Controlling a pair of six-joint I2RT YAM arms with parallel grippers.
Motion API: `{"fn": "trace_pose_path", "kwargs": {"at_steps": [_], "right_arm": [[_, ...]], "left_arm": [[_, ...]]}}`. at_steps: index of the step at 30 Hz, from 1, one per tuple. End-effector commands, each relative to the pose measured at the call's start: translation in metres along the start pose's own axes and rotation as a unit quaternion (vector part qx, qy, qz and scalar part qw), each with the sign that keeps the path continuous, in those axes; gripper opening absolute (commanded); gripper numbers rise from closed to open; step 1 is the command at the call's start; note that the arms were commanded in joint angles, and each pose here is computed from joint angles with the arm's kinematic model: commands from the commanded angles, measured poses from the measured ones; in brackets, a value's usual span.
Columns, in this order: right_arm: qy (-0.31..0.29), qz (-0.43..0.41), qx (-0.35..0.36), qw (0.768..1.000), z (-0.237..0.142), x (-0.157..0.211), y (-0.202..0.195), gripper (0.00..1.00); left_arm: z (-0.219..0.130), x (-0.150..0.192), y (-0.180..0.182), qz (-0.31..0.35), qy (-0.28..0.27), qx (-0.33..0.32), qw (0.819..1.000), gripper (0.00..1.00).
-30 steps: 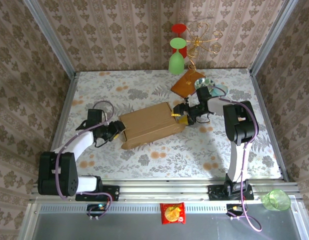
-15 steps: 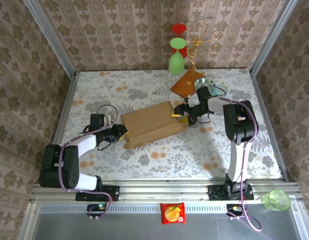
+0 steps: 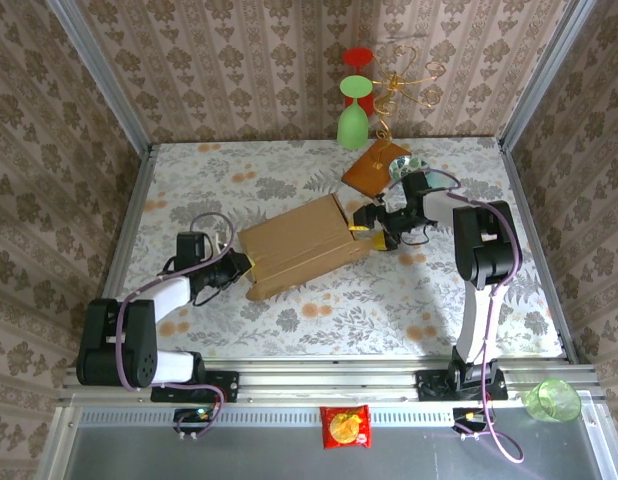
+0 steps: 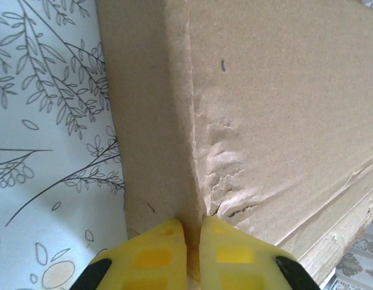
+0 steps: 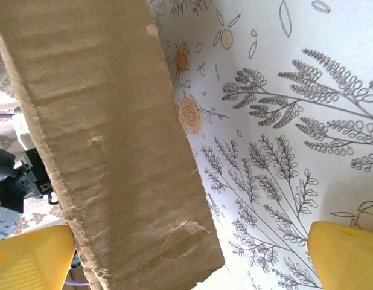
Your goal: Fold the paper box
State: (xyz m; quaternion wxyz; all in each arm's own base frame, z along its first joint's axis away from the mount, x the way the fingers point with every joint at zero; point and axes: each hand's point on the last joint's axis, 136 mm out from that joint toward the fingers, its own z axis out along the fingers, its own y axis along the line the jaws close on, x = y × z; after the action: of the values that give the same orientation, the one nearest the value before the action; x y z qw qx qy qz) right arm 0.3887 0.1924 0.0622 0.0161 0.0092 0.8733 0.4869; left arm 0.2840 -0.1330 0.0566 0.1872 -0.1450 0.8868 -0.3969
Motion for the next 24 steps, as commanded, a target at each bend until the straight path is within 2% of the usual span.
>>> {"fn": "trace_pose_path", "kwargs": {"at_steps": [1, 12, 16, 21, 24], "right_arm": [[0.019, -0.024, -0.019, 0.999, 0.007, 0.009, 0.016, 1.0], [-0.001, -0.045, -0.072, 0.996, 0.009, -0.006, 0.054, 1.0], [0.007, -0.041, -0.075, 0.996, 0.012, -0.007, 0.056, 1.0], [0.031, -0.027, -0.072, 0.997, 0.028, -0.001, 0.047, 0.97], [0.042, -0.018, -0.083, 0.996, 0.038, 0.004, 0.049, 0.9]], "left_arm": [[-0.004, 0.053, 0.06, -0.06, 0.069, -0.101, 0.991, 0.02], [-0.001, 0.048, 0.062, -0.06, 0.069, -0.104, 0.99, 0.01], [0.0, 0.047, 0.062, -0.06, 0.067, -0.103, 0.991, 0.01], [0.0, 0.046, 0.061, -0.058, 0.065, -0.103, 0.991, 0.01], [0.0, 0.046, 0.062, -0.059, 0.064, -0.103, 0.991, 0.01]]}}
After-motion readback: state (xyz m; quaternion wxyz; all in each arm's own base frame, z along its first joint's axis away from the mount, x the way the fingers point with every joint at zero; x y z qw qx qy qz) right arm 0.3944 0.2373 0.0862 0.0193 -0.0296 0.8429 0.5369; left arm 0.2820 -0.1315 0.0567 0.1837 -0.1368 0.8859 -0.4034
